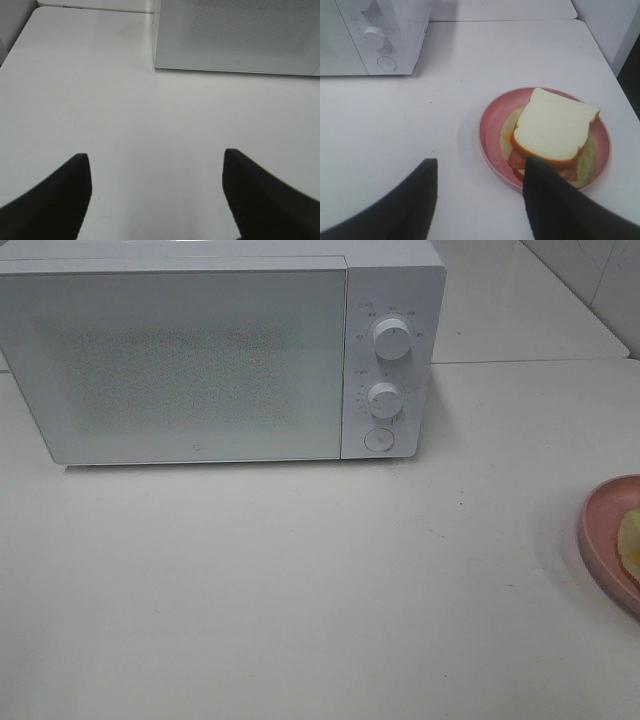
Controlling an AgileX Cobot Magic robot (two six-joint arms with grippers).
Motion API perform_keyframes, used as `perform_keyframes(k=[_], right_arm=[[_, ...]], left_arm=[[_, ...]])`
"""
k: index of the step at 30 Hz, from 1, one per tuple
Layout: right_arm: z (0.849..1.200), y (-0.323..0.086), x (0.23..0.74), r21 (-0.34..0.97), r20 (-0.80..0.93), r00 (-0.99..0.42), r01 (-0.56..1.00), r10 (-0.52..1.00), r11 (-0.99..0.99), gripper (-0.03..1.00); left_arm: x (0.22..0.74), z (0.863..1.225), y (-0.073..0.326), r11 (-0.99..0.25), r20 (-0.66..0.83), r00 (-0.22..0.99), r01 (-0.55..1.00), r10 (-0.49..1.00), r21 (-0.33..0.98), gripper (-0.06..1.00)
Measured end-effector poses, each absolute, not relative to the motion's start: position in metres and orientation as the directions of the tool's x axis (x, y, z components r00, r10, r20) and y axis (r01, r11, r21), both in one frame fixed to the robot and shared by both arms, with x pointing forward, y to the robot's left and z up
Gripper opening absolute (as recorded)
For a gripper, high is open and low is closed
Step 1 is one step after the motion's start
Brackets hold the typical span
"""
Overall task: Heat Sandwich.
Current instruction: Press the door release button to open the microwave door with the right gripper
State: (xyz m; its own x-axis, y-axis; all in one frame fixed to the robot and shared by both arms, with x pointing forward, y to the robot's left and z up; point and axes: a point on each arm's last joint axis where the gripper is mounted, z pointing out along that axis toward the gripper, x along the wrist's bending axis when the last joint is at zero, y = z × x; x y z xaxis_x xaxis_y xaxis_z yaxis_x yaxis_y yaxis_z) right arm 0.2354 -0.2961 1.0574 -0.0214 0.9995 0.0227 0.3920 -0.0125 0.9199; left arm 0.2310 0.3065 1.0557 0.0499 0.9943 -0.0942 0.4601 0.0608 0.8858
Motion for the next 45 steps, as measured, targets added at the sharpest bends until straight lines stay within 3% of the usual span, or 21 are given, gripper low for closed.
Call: perform_keyframes(k=[45], right_arm=[[1.0574, -0.2961, 0.2354, 0.92, 0.023, -0.021, 0.392, 1.0, -0.013, 0.52]], left_arm=[[0.231, 1.0557, 0.3065, 0.06, -0.093, 0.05, 0.46, 0.994, 0.886, 0.7]])
